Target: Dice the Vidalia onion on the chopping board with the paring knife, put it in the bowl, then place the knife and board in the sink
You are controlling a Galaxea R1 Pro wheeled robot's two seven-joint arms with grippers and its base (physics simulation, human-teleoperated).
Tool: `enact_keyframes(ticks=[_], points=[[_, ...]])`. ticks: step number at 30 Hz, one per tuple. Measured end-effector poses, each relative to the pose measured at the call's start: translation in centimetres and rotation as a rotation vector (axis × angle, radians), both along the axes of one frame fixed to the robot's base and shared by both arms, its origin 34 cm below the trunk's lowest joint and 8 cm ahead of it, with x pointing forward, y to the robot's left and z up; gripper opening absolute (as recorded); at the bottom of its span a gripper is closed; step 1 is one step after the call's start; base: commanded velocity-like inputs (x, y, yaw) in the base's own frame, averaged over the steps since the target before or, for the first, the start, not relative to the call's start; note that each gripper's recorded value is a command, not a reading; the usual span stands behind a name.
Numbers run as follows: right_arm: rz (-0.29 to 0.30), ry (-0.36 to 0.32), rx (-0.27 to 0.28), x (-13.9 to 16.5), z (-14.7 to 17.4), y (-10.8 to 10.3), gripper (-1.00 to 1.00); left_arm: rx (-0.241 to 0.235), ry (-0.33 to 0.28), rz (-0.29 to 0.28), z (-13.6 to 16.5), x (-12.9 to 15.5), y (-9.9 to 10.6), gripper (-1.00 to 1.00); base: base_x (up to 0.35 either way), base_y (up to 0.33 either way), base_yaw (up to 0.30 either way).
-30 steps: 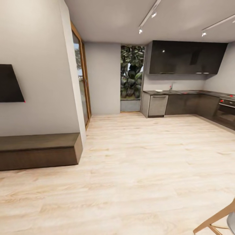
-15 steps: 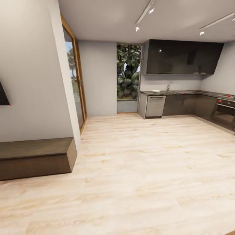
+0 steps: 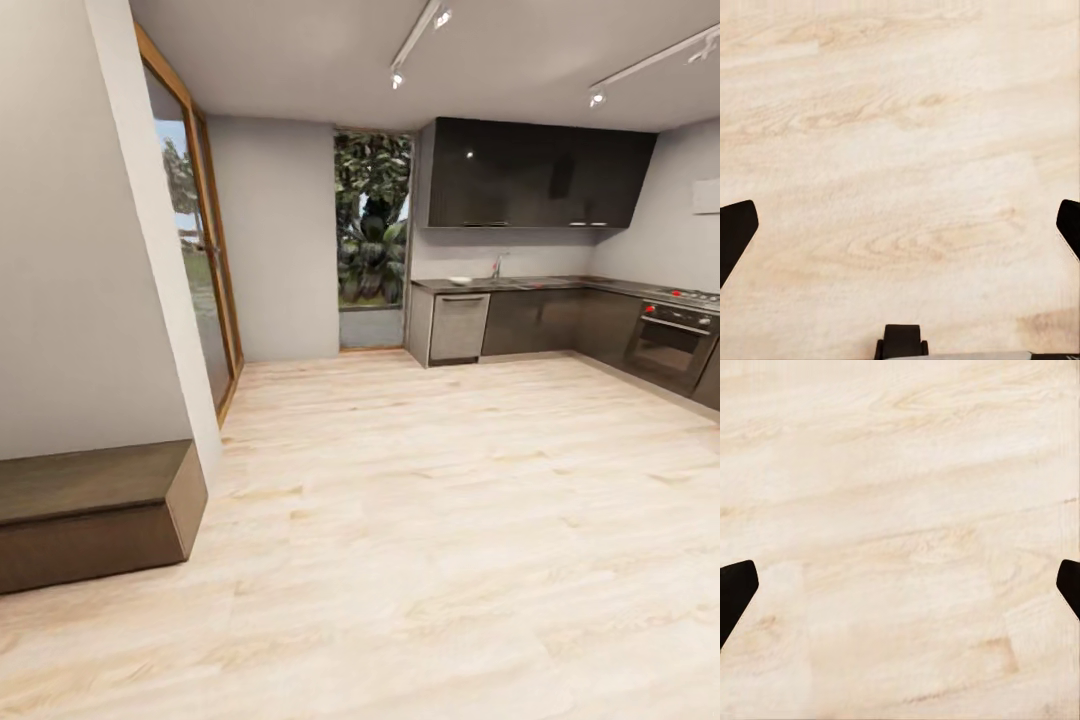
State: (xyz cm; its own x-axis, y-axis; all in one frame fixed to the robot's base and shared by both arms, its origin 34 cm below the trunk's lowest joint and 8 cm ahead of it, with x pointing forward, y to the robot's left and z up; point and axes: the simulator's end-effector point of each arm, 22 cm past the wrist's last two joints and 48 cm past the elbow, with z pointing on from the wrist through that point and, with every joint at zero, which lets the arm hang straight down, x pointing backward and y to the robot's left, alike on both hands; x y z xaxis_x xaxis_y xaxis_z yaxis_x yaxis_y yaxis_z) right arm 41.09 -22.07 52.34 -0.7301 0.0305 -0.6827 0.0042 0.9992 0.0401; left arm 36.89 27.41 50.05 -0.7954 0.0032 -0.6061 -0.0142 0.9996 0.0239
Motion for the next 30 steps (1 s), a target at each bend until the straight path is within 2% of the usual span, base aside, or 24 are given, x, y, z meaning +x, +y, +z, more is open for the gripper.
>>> enact_keyframes(ticks=[13,30], points=[[-0.001,0.000,0.000,-0.02,-0.01,-0.08,1.00,0.000,0.000,0.000,0.00,-0.01,0.00,1.00,0.345,0.000,-0.034],[-0.001,0.000,-0.001,0.00,0.00,-0.10,1.00,0.000,0.000,0.000,0.00,0.01,0.00,1.00,0.345,0.000,-0.202]])
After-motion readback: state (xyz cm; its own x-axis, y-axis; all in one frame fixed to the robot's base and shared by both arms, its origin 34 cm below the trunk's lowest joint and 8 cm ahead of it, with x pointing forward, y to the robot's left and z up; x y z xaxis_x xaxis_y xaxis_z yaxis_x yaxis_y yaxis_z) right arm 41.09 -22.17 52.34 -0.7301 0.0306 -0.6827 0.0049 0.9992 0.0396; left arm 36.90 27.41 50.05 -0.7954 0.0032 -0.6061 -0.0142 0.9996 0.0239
